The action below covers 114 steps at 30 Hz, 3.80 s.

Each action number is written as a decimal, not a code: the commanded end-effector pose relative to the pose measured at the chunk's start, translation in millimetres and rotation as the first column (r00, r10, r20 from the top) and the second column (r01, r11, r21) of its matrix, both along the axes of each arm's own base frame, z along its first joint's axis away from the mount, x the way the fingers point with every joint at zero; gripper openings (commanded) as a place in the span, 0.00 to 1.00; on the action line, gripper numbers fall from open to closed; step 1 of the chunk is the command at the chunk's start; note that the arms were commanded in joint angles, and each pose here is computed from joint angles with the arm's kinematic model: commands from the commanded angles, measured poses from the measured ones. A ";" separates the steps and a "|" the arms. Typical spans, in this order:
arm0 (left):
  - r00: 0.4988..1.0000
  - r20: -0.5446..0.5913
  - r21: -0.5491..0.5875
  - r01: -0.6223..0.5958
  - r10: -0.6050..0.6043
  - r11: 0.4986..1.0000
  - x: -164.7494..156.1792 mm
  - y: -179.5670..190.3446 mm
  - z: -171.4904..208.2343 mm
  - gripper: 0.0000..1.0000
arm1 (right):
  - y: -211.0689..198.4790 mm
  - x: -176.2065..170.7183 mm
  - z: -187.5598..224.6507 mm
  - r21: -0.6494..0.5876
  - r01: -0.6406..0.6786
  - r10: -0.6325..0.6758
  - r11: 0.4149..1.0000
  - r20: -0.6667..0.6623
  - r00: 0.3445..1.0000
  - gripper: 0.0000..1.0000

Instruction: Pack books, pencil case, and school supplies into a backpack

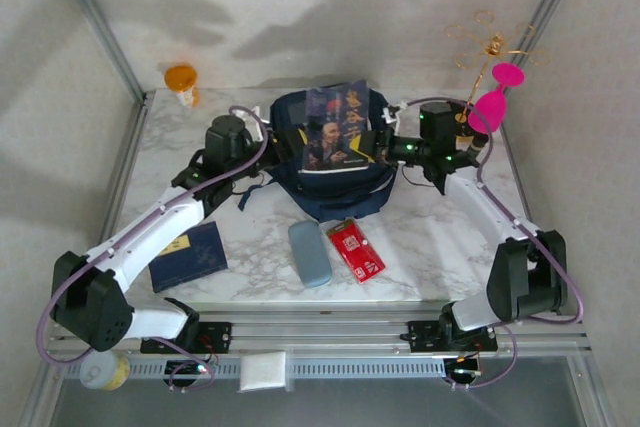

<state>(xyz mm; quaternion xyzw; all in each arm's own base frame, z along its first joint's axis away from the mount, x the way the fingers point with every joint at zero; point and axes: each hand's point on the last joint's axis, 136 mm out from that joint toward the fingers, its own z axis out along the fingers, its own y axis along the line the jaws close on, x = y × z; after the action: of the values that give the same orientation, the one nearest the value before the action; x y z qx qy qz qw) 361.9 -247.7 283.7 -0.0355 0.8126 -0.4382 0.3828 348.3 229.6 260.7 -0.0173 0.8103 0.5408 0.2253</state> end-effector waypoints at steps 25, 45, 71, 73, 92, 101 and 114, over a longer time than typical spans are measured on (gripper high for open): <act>0.883 -0.027 0.786 0.309 -0.469 0.535 6.5 -144.5 -166.6 0.72 | -192.9 -30.7 -63.8 -0.228 0.511 -0.538 0.829 -0.072 0.840 0.00; 0.877 -0.104 0.818 0.344 -0.470 0.460 35.0 -145.9 -197.0 0.35 | -189.3 -29.3 -76.3 -0.201 0.488 -0.514 0.849 -0.102 0.852 0.00; 0.876 0.402 0.744 -0.143 -0.266 0.652 73.3 -118.6 41.4 0.00 | -81.8 -25.6 -49.2 0.023 0.175 -0.172 0.984 -0.118 0.978 0.00; 0.871 0.428 0.731 -0.175 -0.242 0.660 75.3 -115.4 51.1 0.00 | -61.9 -20.0 -52.0 0.038 0.127 -0.121 0.991 -0.119 0.985 0.00; 0.854 0.520 0.610 -0.370 -0.001 0.701 90.0 -93.7 81.6 0.00 | 12.6 109.6 -166.2 -0.164 0.066 -0.089 0.984 -0.138 0.986 0.34; 0.861 0.508 0.611 -0.378 0.022 0.696 93.4 -92.5 70.7 0.00 | -11.0 58.8 -188.4 -0.429 0.079 -0.151 0.900 -0.135 0.979 0.66; 0.878 0.478 0.609 -0.325 -0.007 0.724 93.1 -105.6 58.5 0.00 | 7.0 38.5 -212.9 -0.546 0.068 -0.150 0.835 -0.106 0.983 0.27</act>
<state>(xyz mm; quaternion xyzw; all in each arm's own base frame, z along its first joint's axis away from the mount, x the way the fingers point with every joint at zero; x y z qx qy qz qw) 452.5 -354.3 290.6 0.1808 0.8288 -0.0362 0.5282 381.1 239.7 62.8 -0.0024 0.9331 0.3105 0.1817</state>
